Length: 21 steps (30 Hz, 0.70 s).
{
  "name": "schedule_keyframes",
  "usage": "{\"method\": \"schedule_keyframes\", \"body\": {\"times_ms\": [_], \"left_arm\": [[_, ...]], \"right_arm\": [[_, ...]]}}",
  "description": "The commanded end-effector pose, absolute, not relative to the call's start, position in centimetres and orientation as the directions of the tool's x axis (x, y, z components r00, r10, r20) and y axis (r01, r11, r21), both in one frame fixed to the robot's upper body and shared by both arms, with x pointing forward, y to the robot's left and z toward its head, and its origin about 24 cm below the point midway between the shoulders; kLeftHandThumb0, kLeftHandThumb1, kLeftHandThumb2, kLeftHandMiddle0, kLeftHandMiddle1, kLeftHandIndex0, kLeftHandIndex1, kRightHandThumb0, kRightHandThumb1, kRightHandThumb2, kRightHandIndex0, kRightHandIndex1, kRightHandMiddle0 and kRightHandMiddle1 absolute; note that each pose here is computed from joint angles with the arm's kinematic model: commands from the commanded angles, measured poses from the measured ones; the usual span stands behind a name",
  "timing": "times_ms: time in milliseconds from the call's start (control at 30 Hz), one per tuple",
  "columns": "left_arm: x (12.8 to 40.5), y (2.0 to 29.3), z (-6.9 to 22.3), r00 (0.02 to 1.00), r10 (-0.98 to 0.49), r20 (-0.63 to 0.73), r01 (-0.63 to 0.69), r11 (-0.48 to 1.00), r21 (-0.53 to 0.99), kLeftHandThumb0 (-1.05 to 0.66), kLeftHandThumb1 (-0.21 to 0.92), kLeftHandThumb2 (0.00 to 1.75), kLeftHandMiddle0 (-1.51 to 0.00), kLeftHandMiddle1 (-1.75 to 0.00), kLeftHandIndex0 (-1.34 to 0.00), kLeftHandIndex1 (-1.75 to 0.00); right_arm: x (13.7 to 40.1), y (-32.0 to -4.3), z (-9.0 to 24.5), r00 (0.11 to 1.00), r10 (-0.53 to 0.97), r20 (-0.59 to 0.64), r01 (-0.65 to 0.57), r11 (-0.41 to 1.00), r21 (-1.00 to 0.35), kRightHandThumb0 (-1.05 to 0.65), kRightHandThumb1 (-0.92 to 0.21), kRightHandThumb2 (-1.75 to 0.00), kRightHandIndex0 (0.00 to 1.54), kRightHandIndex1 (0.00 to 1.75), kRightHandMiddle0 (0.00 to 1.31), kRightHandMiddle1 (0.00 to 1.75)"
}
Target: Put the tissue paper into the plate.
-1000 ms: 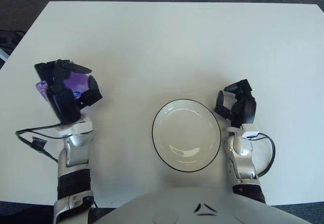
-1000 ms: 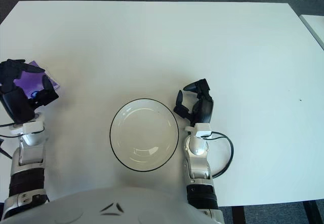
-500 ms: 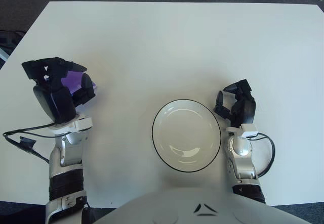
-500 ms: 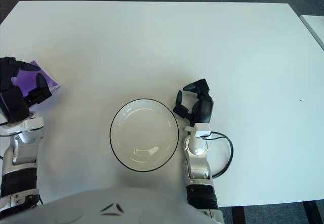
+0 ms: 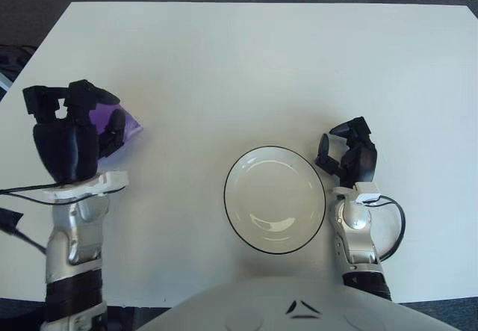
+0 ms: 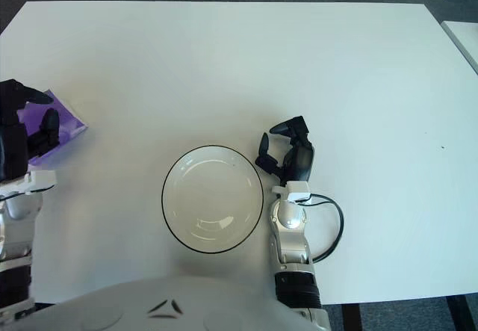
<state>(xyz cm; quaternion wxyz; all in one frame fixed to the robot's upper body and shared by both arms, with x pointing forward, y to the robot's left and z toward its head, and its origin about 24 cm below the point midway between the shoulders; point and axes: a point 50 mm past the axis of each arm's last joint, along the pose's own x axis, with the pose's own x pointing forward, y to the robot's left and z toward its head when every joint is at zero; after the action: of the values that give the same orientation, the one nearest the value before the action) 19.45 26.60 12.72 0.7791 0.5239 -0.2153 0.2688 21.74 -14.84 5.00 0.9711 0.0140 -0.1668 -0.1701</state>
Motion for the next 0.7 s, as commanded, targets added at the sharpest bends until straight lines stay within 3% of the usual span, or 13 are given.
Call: {"method": "schedule_keyframes", "body": {"times_ms": [0,33,67,100,133,233,333,400,667], "left_arm": [[20.1,27.0,13.6,0.806,0.200,0.558,-0.592,0.294,0.750,-0.97,0.90,0.68,-0.02,-1.66,-0.02,-1.39],[20.7,27.0,14.0,0.825,0.194,0.531,-0.566,0.298,0.769,-0.99,0.90,0.66,-0.02,-1.61,-0.02,-1.34],[21.2,26.9,14.2,0.836,0.191,0.514,-0.548,0.302,0.780,-1.01,0.89,0.61,-0.01,-1.27,-0.01,-1.09],[21.4,26.8,14.3,0.844,0.190,0.501,-0.536,0.305,0.787,-1.02,0.89,0.56,-0.01,-1.04,-0.01,-0.90],[21.7,26.7,14.5,0.853,0.181,0.490,-0.522,0.314,0.793,-1.03,0.89,0.55,-0.01,-0.96,-0.01,-0.84],[21.9,26.4,14.6,0.875,0.129,0.466,-0.482,0.325,0.814,-1.04,0.89,0.48,0.00,-0.32,0.00,-0.28],[21.9,26.4,14.6,0.896,0.101,0.433,-0.443,0.290,0.848,-1.05,0.88,0.47,0.00,-0.11,0.00,-0.09],[21.8,26.4,14.7,0.906,0.089,0.415,-0.423,0.260,0.868,-1.05,0.87,0.46,0.00,-0.05,0.00,-0.05],[21.7,26.4,15.3,0.945,0.037,0.325,-0.327,0.152,0.933,-1.05,0.83,0.42,0.00,0.00,0.00,0.00]], "right_arm": [[20.8,-14.6,2.4,0.919,-0.343,0.195,0.338,0.939,0.060,-0.46,-0.37,-1.26,1.09,1.75,0.57,1.75],[20.8,-14.6,2.3,0.921,-0.342,0.189,0.337,0.940,0.057,-0.46,-0.37,-1.26,1.09,1.75,0.57,1.75],[20.8,-14.6,2.3,0.922,-0.342,0.184,0.337,0.940,0.056,-0.46,-0.37,-1.26,1.08,1.75,0.57,1.75],[20.8,-14.6,2.3,0.922,-0.341,0.181,0.337,0.940,0.055,-0.46,-0.37,-1.26,1.08,1.75,0.57,1.75],[20.8,-14.6,2.3,0.922,-0.343,0.178,0.339,0.939,0.055,-0.46,-0.38,-1.25,1.08,1.75,0.57,1.75],[20.8,-14.7,2.3,0.921,-0.349,0.171,0.344,0.937,0.056,-0.46,-0.39,-1.23,1.07,1.75,0.55,1.75],[20.8,-14.7,2.3,0.919,-0.352,0.180,0.346,0.936,0.063,-0.46,-0.40,-1.23,1.07,1.75,0.55,1.75],[20.8,-14.8,2.2,0.916,-0.349,0.199,0.341,0.937,0.072,-0.46,-0.39,-1.24,1.08,1.75,0.55,1.75],[20.9,-15.0,2.2,0.920,-0.316,0.233,0.306,0.949,0.081,-0.47,-0.36,-1.27,1.11,1.75,0.58,1.75]]}}
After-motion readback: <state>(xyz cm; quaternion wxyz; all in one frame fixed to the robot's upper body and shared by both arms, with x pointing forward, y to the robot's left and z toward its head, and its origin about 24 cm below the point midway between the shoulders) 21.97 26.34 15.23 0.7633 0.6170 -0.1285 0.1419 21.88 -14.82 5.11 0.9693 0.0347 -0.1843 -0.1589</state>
